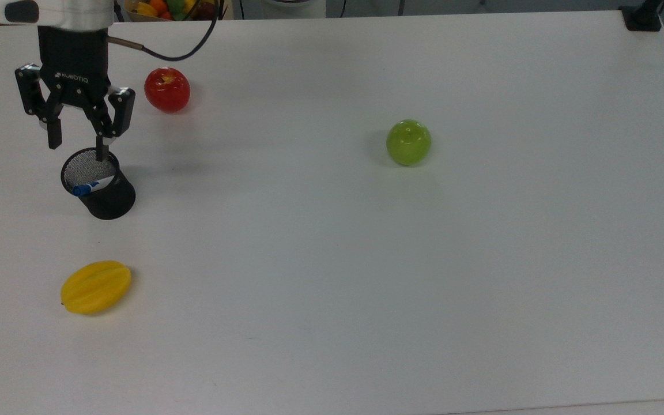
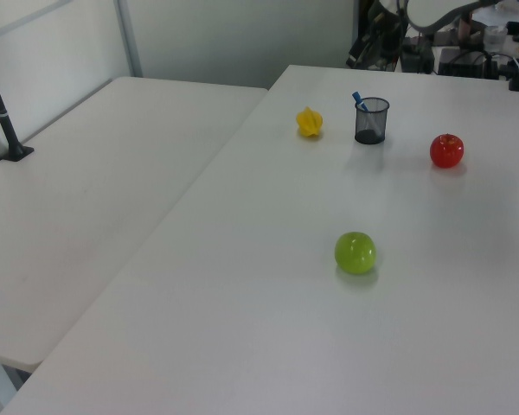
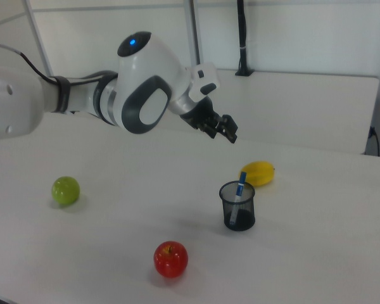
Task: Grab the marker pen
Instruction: 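Move the open gripper over the black mesh pen cup, then lower the gripper and close it on the blue-capped marker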
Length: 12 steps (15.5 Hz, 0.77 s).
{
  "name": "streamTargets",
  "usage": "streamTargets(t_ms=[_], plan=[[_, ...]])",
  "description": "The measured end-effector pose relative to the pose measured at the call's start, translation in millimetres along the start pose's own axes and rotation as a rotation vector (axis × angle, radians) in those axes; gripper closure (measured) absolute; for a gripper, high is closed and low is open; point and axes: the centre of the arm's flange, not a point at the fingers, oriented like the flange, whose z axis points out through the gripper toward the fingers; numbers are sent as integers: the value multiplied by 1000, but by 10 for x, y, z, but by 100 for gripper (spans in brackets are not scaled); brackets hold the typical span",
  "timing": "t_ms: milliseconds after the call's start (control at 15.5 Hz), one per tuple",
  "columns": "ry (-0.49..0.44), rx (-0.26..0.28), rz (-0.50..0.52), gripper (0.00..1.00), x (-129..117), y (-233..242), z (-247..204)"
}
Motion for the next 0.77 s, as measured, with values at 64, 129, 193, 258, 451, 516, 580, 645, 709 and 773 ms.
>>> streamTargets(t_ms=[64,129,193,258,451,516,580,645,709,773], plan=[[8,-2,-1,34,-31,-9,85],[15,-5,-3,35,-59,-17,171],[20,-8,-4,37,-83,-21,244],[24,-10,-5,40,-109,-21,316],[10,-15,-6,43,-188,-19,511],[10,-17,-6,43,-210,-13,568],[15,-20,-5,43,-224,-4,616],[22,-23,-4,43,-239,11,662],[23,-26,-3,44,-260,28,710],[18,-29,-1,44,-285,47,758]])
